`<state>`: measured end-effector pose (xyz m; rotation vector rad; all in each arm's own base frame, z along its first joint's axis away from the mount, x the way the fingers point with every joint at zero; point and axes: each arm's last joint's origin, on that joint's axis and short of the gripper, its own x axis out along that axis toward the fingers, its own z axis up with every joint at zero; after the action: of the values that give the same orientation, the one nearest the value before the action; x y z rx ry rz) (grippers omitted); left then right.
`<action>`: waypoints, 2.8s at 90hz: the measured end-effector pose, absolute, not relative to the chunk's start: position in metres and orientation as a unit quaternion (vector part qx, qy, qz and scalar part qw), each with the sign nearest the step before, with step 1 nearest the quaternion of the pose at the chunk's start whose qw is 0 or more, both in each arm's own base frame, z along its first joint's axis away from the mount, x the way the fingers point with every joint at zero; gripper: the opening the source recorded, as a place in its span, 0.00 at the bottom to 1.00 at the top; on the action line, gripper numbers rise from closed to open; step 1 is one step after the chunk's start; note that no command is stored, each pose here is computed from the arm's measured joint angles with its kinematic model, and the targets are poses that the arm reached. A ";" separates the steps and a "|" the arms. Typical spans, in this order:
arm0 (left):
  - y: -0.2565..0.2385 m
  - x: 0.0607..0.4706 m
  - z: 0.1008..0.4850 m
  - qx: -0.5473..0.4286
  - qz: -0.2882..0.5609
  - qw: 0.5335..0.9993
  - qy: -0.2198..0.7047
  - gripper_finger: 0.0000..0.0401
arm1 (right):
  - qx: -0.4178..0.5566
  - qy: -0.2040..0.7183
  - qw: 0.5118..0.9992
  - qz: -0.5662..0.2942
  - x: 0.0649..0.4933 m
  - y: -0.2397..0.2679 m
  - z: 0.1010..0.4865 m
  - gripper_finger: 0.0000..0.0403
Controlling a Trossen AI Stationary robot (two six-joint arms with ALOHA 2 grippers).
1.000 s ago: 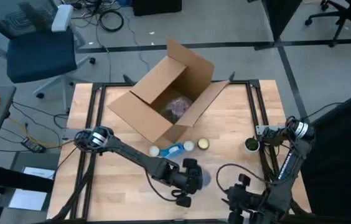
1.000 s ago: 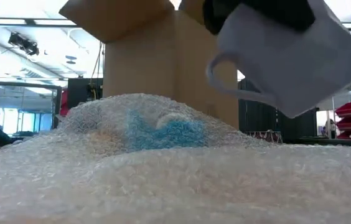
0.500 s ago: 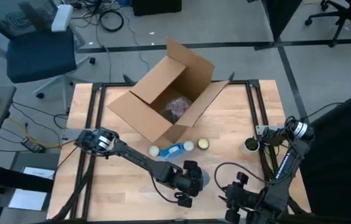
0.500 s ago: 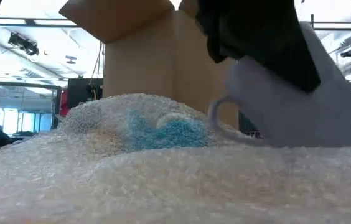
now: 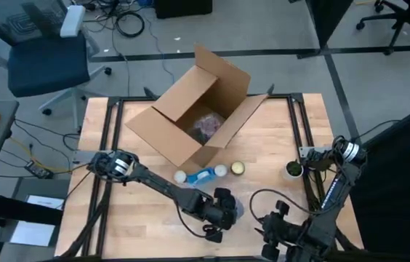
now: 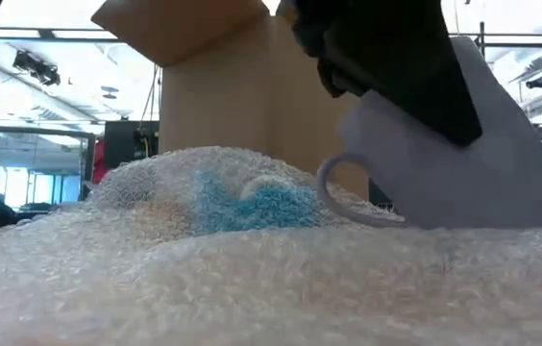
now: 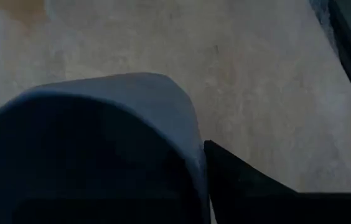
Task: Wrap mug
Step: Wrap the purple mug with the bubble wrap
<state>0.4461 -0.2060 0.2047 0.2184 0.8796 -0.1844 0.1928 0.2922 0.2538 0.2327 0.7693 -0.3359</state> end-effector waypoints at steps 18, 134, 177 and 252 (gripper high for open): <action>-0.205 0.445 0.204 0.124 -0.077 0.893 0.427 0.15 | 0.112 0.371 0.907 -0.163 0.193 0.292 0.254 0.32; -0.236 0.354 0.308 0.203 0.030 0.788 0.581 0.20 | 0.114 0.370 0.907 -0.167 0.192 0.290 0.234 0.32; -0.179 0.306 0.292 0.141 0.105 0.804 0.568 0.20 | 0.141 0.581 0.751 -0.281 0.174 0.262 0.218 0.32; -0.181 0.256 0.154 -0.028 0.093 0.763 0.640 0.20 | 0.097 0.737 0.546 -0.387 0.147 0.220 0.193 0.31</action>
<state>0.2564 -0.1811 0.1535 -0.0609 1.3912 0.2014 0.1469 0.2197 0.1934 0.2293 1.7465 -0.9168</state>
